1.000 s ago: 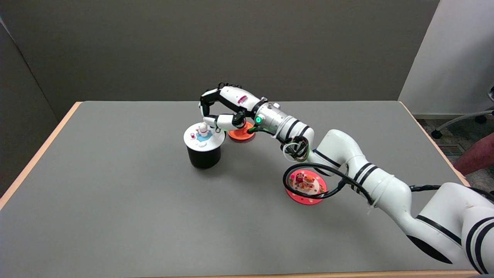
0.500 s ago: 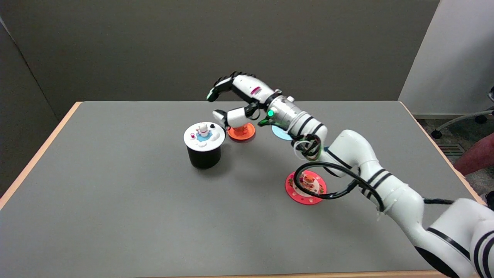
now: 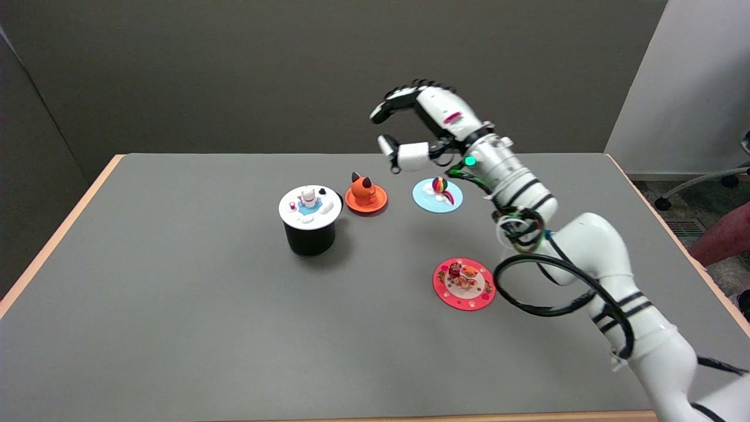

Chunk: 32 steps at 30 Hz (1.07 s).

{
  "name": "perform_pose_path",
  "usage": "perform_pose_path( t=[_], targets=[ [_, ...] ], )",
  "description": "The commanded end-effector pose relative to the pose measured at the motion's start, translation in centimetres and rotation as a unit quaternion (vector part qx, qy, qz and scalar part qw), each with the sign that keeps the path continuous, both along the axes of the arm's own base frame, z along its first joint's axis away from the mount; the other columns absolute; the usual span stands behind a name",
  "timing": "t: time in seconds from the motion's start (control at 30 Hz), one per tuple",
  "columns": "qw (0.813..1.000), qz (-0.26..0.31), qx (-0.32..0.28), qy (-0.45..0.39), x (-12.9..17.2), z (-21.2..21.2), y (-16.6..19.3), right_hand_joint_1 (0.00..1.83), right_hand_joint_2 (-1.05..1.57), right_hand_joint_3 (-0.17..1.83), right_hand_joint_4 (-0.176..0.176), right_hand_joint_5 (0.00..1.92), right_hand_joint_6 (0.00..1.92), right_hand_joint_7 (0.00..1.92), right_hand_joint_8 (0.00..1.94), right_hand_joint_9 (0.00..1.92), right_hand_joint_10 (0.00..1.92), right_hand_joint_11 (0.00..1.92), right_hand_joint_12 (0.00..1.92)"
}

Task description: Place the white cup lid onto the cup.

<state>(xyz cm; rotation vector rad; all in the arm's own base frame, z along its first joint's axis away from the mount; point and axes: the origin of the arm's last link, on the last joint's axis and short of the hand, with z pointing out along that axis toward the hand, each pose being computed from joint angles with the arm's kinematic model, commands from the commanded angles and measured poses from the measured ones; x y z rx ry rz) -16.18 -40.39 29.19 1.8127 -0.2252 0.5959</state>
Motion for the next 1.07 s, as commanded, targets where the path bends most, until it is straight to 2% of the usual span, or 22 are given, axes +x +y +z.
perform_pose_path(
  t=[0.03,0.23,0.43,0.57,0.63,1.07],
  targets=[
    [0.995,0.069,-0.077,0.015,3.1,6.5,5.8,0.85,0.68,0.97,-0.176,0.82,0.42,0.81,0.23,0.65,0.22,0.41,0.4],
    [0.994,0.061,-0.091,-0.001,2.7,7.9,6.5,0.85,0.68,0.96,-0.176,0.82,0.42,0.81,0.23,0.66,0.22,0.42,0.41],
    [0.989,0.055,-0.134,-0.026,1.7,10.1,7.4,0.84,0.66,1.0,-0.176,0.8,0.41,0.76,0.22,0.63,0.21,0.4,0.43],
    [0.988,0.052,-0.142,-0.038,1.2,10.3,7.6,0.89,0.61,1.01,-0.16,0.76,0.3,0.7,0.2,0.61,0.2,0.41,0.4],
    [0.988,0.046,-0.137,-0.05,0.7,10.0,7.4,0.83,0.61,1.05,-0.153,0.73,0.29,0.68,0.2,0.6,0.22,0.39,0.45],
    [0.986,0.055,-0.146,-0.057,0.7,9.9,7.6,0.82,0.58,1.06,-0.159,0.7,0.26,0.65,0.19,0.6,0.22,0.39,0.46]
  ],
)
